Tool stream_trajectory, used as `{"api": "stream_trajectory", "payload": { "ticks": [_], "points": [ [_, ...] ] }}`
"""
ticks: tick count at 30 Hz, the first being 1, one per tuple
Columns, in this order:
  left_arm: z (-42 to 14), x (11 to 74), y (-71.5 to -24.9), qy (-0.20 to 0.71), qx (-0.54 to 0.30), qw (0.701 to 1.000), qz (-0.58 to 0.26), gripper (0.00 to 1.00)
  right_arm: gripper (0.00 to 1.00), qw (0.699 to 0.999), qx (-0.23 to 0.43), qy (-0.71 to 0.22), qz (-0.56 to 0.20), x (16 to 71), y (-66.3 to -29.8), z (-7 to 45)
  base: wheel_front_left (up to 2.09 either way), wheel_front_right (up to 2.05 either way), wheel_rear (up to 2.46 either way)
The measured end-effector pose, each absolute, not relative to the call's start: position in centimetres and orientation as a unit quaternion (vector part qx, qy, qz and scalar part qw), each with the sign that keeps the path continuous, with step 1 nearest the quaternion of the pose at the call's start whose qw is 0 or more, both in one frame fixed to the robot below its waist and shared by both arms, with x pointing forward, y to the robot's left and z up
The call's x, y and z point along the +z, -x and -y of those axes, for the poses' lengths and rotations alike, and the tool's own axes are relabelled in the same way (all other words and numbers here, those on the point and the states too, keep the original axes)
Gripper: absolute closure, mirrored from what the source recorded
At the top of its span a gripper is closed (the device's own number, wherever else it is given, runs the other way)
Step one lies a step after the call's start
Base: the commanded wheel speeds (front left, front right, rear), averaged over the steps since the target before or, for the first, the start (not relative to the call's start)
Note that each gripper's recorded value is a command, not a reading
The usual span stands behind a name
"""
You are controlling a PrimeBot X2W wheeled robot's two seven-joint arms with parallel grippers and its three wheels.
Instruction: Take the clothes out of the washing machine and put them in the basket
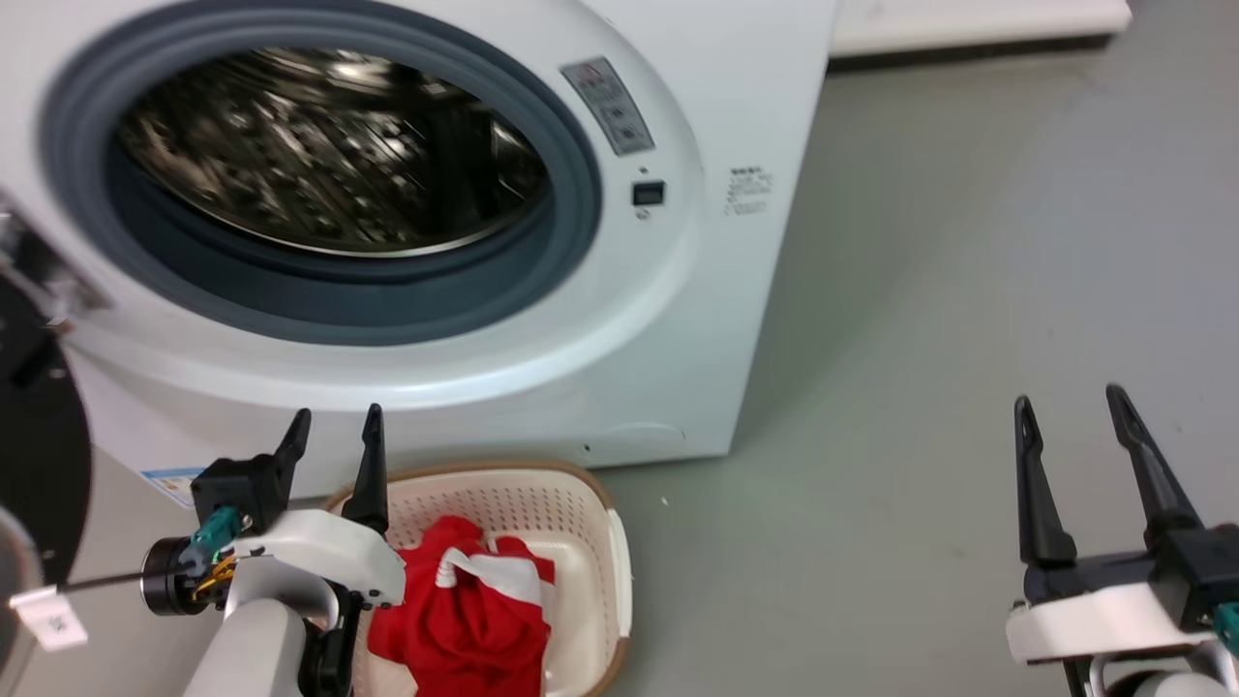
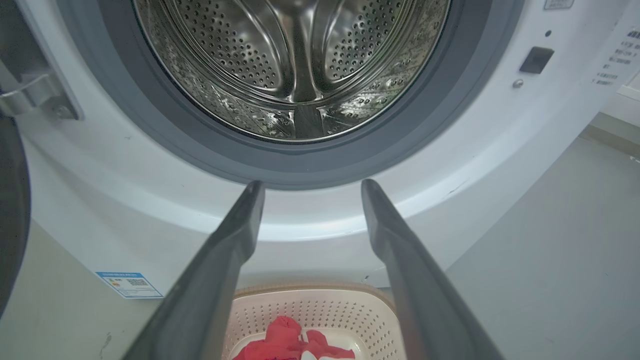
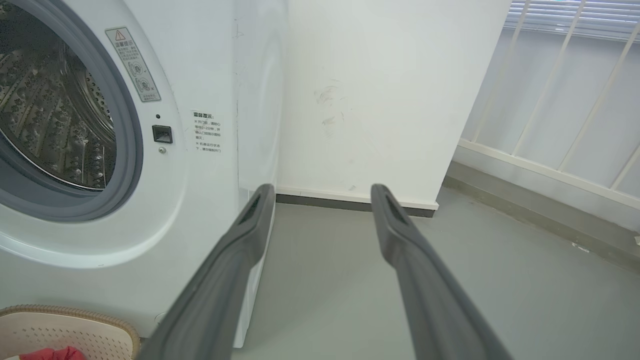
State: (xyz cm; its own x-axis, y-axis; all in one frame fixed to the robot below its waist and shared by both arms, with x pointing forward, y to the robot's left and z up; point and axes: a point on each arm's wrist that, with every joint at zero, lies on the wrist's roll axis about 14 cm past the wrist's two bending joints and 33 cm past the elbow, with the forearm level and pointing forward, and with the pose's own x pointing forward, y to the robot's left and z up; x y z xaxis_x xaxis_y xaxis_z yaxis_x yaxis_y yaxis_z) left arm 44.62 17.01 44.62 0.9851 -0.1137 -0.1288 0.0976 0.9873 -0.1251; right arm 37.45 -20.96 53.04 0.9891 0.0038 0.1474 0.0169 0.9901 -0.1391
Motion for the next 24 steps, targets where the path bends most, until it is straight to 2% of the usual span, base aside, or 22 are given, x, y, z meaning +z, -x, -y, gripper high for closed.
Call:
{"api": "stream_trajectory", "payload": {
  "ticks": [5,11,24],
  "points": [
    [-17.8,49.4,-42.4,0.057,-0.046,0.997,0.008,0.0,0.0,0.994,0.006,0.062,0.086,53.8,-36.4,20.3,0.0,0.0,0.0],
    [-18.7,52.1,-38.9,0.043,-0.023,0.997,0.055,0.0,0.0,0.994,0.015,0.054,0.099,54.5,-35.1,19.7,0.0,0.0,0.0],
    [-19.0,52.8,-34.5,-0.005,-0.002,0.997,0.076,0.0,0.0,0.994,0.014,0.042,0.096,54.2,-33.2,19.7,0.0,0.0,0.0]
  ]
}}
